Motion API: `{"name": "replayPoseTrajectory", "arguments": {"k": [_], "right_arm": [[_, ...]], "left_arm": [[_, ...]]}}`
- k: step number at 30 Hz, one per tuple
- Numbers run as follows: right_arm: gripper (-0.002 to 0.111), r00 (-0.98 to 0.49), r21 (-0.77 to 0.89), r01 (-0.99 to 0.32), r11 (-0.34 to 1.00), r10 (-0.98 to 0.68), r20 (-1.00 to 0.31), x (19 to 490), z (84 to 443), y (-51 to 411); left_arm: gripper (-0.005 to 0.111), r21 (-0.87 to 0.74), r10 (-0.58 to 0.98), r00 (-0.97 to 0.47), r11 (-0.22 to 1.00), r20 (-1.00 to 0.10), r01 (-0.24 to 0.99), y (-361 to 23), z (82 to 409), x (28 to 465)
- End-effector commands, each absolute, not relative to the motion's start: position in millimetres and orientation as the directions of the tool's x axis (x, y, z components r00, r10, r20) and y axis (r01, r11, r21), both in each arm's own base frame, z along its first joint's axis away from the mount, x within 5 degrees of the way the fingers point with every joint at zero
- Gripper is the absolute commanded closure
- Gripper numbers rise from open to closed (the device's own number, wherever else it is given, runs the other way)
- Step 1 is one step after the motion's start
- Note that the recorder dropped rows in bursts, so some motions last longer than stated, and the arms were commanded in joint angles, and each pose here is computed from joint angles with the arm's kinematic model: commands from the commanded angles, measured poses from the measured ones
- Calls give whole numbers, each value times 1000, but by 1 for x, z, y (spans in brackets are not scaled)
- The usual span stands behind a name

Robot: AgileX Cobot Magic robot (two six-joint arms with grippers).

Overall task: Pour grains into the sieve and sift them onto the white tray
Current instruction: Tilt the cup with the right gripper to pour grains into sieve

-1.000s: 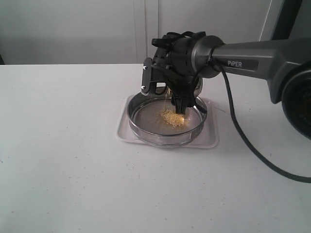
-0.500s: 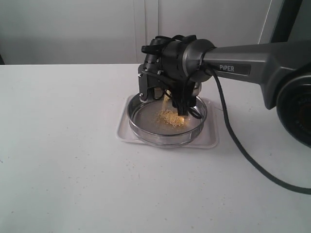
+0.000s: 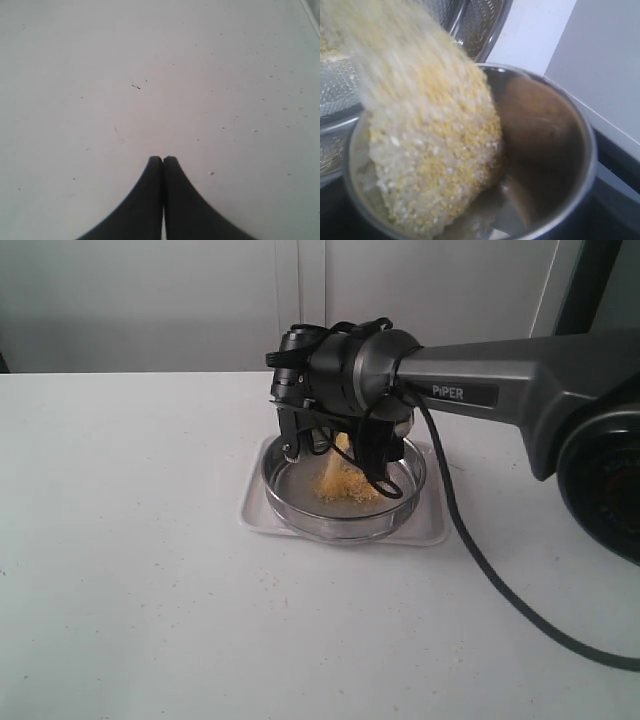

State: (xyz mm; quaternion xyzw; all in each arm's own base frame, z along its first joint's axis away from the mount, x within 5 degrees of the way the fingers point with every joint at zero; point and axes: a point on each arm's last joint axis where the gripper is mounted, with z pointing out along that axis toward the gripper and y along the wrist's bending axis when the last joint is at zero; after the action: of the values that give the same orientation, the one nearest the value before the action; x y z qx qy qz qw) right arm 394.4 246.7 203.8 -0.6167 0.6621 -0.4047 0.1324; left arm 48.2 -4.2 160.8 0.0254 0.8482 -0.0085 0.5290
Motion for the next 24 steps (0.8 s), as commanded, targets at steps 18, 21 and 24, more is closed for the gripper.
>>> {"name": "replayPoseTrajectory", "arguments": {"k": [18,21,24], "right_arm": [[108,-293,-686,-722,-92,-857,424,387,213,237],[108,-292,-693,-712,-108,-853,433,389,215,236],[108,-291,-703,-699,-129,-847,445,390,217,236]], "left_arm": [[107,5,26,-446,999,-895,48,-4,158,48],[107,5,26,-446,999,-895,48,-4,158,48],[107,5,26,-446,999,-895,48,-4,158,48]]}}
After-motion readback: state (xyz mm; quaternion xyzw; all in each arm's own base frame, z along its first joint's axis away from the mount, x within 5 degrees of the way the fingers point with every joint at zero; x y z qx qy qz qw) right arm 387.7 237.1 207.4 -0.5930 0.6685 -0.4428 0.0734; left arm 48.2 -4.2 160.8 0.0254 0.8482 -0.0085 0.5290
